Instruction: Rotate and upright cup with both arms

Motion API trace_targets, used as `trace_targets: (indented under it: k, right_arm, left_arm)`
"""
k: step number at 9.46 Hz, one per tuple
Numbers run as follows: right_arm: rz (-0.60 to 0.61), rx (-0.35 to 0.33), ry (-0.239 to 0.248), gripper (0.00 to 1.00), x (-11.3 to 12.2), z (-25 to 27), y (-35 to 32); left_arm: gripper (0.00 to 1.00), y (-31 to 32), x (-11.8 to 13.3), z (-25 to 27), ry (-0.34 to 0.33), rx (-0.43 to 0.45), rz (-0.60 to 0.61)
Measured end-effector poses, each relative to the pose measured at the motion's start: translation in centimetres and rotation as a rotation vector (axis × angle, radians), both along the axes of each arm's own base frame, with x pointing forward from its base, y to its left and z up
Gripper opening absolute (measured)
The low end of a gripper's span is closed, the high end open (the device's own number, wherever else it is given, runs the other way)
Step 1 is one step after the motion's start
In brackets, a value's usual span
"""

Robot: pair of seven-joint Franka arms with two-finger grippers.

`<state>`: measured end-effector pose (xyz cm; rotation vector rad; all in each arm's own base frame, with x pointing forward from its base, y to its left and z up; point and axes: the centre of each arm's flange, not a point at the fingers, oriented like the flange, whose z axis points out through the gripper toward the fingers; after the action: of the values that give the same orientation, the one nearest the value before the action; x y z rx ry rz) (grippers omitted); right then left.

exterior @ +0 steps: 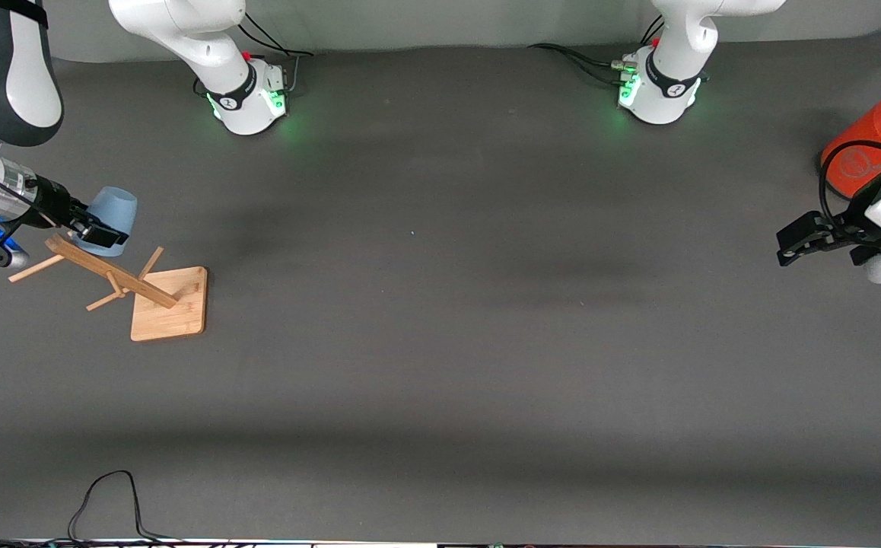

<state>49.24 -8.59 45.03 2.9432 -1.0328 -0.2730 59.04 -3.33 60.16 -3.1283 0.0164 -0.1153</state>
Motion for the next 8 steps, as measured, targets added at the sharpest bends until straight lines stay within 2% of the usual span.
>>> trace_targets:
  k: [4, 8]
  right_arm:
    - [0.013, 0.004, 0.007, 0.81, -0.3, 0.7, 0.7]
    - [-0.019, 0.004, 0.029, 0.81, -3.5, 6.0, 6.1]
  left_arm:
    - [1.0, 0.0, 0.2, 0.2, -0.006, 0.001, 0.0]
    - [1.0, 0.0, 0.4, -0.1, 0.0, 0.001, 0.0]
